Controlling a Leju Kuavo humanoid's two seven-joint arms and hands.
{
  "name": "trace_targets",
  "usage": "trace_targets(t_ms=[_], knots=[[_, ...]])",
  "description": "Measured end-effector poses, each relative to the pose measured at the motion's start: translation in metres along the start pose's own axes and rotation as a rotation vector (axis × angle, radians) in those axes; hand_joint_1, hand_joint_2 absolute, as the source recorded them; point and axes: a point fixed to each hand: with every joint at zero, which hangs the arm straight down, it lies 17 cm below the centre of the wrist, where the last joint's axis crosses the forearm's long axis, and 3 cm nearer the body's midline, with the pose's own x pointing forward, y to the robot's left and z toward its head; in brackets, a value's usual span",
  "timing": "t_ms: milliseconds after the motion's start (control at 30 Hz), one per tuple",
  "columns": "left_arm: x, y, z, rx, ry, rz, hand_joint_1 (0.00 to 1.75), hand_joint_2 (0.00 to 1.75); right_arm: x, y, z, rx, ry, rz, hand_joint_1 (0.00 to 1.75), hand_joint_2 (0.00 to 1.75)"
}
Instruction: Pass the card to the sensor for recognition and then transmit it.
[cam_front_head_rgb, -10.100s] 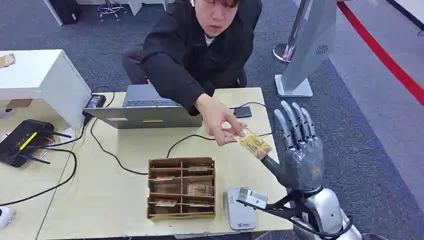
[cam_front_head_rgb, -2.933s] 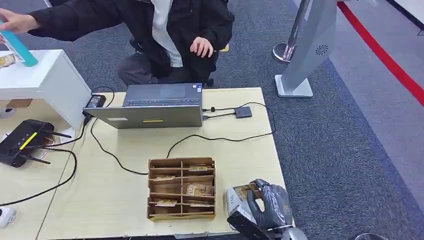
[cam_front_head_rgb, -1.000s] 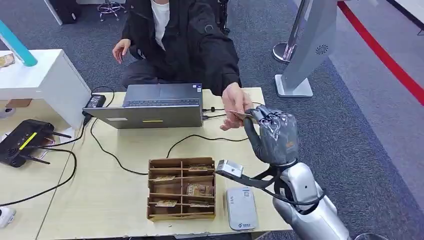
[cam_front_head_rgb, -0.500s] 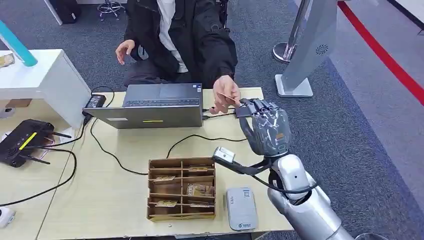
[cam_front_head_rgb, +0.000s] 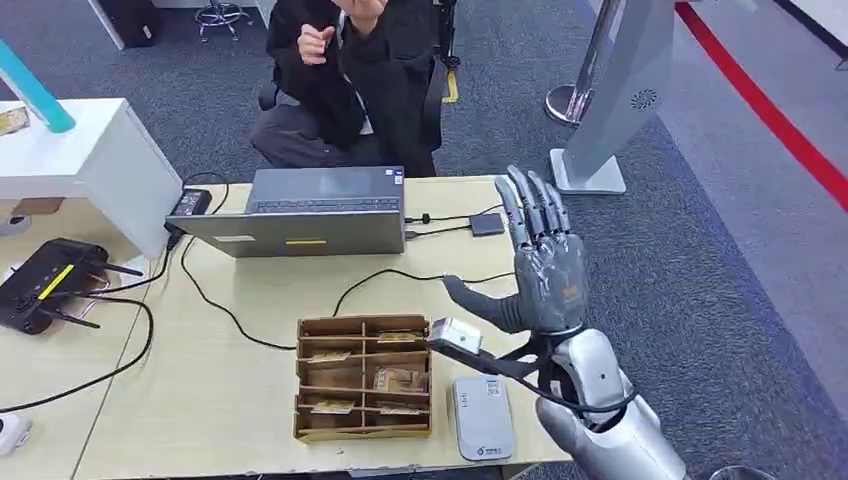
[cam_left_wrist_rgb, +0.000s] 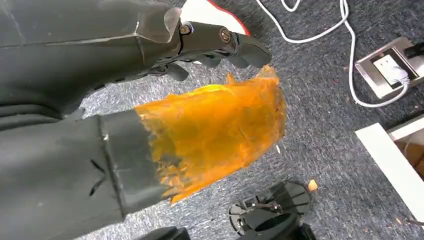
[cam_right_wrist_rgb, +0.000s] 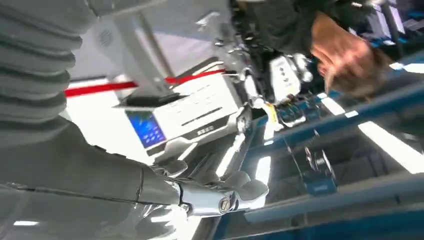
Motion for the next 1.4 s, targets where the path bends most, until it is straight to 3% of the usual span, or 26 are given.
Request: trace_targets(t_ms=[367, 733, 767, 1400], knots=[[-0.009, -0.001, 0.002, 0.021, -0.003, 0.031, 0.0, 0.0, 0.024, -0.053, 0.052, -0.144, -0.018, -0.303, 0.0, 0.0], [-0.012, 0.001, 0.002, 0.031, -0.007, 0.047, 0.0, 0.0, 0.041, -0.064, 0.085, -0.143, -0.002, -0.554, 0.0, 0.0], [-0.012, 0.001, 0.002, 0.032, -0.007, 0.049, 0.0, 0.0, 0.043, -0.063, 0.088, -0.138, 0.001, -0.56, 0.0, 1.75], [-0.018, 0.004, 0.002, 0.046, 0.005, 0.069, 0.0, 0.0, 0.057, -0.033, 0.117, -0.019, 0.027, -0.569, 0.0, 1.75]])
